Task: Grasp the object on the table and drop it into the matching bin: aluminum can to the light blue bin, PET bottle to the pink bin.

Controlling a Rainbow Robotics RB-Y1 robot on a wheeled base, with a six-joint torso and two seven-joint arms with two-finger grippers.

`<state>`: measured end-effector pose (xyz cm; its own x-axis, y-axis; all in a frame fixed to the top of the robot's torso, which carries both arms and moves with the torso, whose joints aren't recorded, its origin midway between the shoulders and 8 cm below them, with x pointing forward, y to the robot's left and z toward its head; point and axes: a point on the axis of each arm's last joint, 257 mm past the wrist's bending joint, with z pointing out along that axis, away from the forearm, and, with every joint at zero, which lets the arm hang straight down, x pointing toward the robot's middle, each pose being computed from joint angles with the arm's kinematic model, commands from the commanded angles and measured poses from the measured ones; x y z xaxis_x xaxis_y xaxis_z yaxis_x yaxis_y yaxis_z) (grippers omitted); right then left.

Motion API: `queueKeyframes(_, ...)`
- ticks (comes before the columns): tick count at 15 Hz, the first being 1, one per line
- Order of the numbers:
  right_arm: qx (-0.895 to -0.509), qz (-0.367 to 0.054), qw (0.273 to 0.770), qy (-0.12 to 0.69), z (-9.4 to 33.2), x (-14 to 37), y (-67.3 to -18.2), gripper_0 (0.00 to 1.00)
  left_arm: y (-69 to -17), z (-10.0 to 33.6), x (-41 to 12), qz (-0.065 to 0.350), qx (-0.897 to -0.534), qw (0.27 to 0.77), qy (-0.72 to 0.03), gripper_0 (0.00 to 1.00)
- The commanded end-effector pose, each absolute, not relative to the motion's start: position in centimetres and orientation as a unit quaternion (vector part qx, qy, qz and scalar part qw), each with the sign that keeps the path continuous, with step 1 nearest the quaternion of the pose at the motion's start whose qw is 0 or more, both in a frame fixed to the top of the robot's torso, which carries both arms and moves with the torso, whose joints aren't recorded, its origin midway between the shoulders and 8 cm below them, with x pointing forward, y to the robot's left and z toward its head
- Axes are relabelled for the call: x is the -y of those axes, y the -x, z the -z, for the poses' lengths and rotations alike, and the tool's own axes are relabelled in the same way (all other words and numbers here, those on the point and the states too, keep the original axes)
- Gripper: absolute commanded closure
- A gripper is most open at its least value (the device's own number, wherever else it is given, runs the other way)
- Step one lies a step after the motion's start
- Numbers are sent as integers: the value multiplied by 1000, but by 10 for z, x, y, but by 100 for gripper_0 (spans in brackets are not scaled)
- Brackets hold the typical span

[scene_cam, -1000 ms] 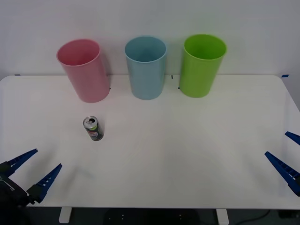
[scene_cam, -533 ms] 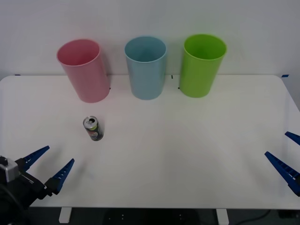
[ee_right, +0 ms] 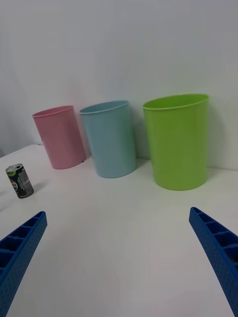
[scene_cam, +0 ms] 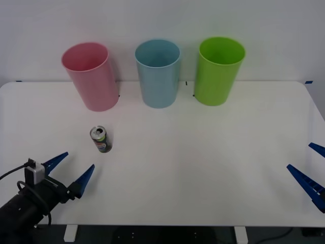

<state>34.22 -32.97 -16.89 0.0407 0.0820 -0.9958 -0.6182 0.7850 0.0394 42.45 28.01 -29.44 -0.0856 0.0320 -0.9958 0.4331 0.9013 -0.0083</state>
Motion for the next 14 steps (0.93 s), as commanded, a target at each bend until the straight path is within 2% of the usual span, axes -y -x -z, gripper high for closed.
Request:
queueKeyframes(1,-645,-253,691,208,169,330,-342,0,-442,302,-273,147,-722,657,-160,0)
queueKeyframes(14,-645,-253,691,208,169,330,-342,0,-493,316,-230,120,-735,655,-129,0)
